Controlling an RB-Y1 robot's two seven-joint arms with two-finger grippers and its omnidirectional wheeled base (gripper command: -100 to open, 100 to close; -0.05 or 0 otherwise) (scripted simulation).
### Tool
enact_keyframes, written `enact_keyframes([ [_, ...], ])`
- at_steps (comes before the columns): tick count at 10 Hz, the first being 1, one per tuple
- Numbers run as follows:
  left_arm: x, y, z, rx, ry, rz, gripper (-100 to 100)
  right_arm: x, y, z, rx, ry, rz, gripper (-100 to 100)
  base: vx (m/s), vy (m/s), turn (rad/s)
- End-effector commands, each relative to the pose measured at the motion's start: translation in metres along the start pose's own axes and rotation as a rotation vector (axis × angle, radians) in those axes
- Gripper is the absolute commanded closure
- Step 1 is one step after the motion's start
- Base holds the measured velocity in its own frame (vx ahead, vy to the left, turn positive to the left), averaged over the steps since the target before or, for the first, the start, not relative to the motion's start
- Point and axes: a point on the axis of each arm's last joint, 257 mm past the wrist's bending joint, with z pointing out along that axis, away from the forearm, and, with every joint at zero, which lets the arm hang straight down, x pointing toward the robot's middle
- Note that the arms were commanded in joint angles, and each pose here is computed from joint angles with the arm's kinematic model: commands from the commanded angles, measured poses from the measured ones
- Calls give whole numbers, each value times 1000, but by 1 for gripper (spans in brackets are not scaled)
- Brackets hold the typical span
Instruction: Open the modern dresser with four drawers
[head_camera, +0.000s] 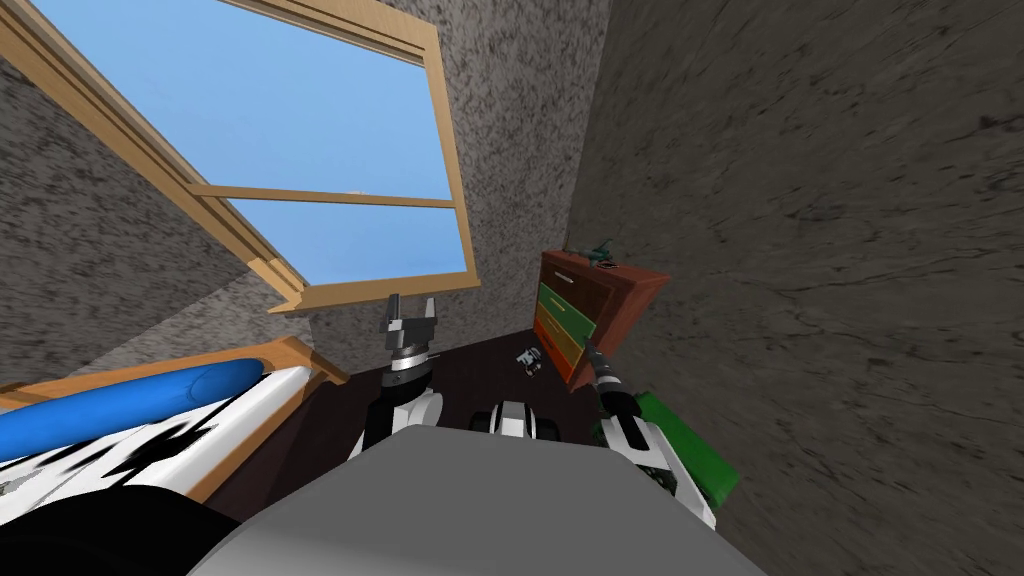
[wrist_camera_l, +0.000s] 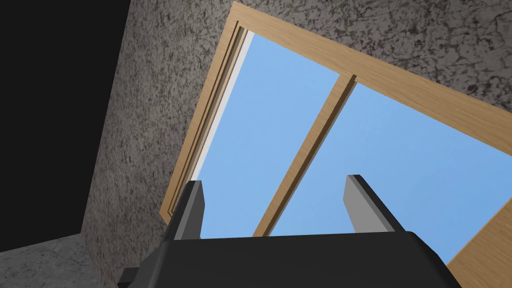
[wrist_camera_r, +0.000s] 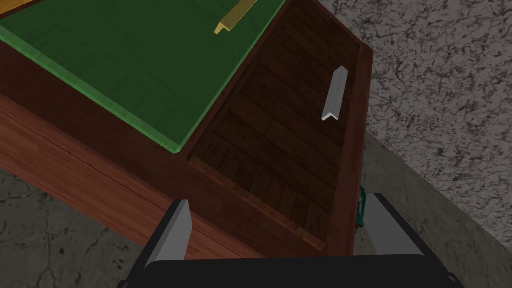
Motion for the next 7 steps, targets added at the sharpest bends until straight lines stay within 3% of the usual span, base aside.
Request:
enact_keyframes([
  [1,0,0,0,0,0,0,0,3,-34,-1,99,16,-81,-100,30,59,73],
  [2,0,0,0,0,0,0,0,3,-37,-1,110,18,-94,-100,28,67,44],
  [3,0,0,0,0,0,0,0,5,-67,-5,186,31,-149,-100,28,92,91],
  [4,0,0,0,0,0,0,0,5,-69,-5,197,32,-170,-100,31,83,46],
  [5,0,0,0,0,0,0,0,5,-98,-11,270,46,-225,-100,42,93,79],
  [6,0,0,0,0,0,0,0,4,-101,-12,283,47,-246,-100,30,80,48],
  [7,0,0,0,0,0,0,0,3,-128,-18,354,60,-300,-100,34,83,107],
])
